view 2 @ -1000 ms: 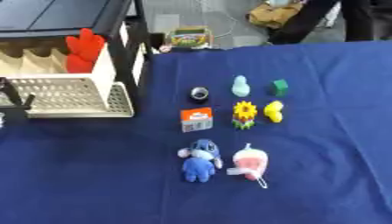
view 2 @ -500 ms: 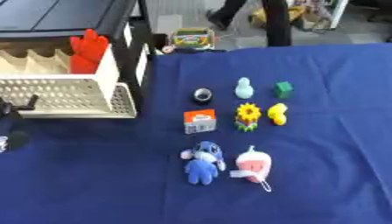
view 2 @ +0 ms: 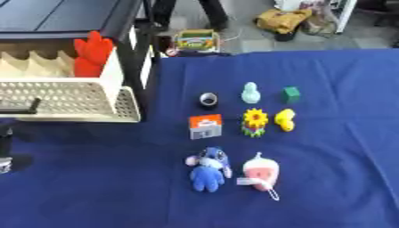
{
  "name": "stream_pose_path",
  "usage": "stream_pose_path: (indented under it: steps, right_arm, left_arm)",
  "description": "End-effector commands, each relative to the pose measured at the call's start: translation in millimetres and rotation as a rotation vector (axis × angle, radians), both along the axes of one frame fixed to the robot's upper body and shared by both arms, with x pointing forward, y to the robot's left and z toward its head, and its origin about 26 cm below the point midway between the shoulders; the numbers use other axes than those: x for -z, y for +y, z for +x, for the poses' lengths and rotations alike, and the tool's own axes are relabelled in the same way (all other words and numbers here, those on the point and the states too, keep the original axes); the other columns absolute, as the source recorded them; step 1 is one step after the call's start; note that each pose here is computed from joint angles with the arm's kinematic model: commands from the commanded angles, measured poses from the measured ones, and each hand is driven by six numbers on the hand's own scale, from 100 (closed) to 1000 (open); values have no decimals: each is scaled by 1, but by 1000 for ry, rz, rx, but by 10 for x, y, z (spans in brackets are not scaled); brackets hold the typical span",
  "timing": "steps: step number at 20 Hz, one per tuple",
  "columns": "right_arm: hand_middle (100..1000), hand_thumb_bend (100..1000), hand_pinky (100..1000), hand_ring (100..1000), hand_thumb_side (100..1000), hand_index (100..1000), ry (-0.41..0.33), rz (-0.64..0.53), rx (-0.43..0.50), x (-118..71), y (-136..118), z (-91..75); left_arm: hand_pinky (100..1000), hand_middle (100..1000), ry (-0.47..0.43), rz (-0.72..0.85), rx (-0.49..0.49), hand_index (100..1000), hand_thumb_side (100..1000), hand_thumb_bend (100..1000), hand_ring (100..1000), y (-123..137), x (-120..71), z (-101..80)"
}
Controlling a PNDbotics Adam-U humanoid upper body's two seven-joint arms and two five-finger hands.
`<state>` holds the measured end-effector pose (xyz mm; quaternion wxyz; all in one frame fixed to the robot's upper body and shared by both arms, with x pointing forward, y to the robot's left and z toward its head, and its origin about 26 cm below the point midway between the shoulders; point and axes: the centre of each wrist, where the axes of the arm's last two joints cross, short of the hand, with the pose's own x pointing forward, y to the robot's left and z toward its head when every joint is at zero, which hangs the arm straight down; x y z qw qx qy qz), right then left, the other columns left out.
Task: Pick up objects from table and place into drawer.
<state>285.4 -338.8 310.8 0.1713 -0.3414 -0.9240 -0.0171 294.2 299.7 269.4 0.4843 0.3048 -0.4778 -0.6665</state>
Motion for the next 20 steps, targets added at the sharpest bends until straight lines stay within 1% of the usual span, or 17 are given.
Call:
stream_pose_path:
  steps: [1, 8, 12, 16, 20]
  right_arm:
    - [676, 100, 679, 740, 800, 802, -28, -21, 13, -88, -8, -41]
    - [674, 100, 677, 738, 794, 800, -13, -20, 20, -66, -11, -39]
    - [675, 100, 678, 738, 787, 799, -9, -18, 19, -61, -12, -38]
    - [678, 100, 682, 740, 778, 800, -10, -19, 11, -60, -10, -38]
    - [679, 100, 682, 732, 775, 800, -15, -17, 5, -63, -14, -39]
  left_arm:
    - [317, 561, -36, 6, -46, 928, 1000, 354, 611, 3, -117, -25]
    - [310, 546, -87, 2, -83, 927, 1000, 345, 592, -32, -187, -15]
    - [307, 539, -100, -12, -98, 919, 1000, 338, 588, -57, -216, -9]
    - [309, 542, -101, -27, -118, 920, 1000, 339, 591, -95, -244, -1]
    - [312, 552, -78, -41, -141, 919, 1000, 339, 596, -130, -251, 7]
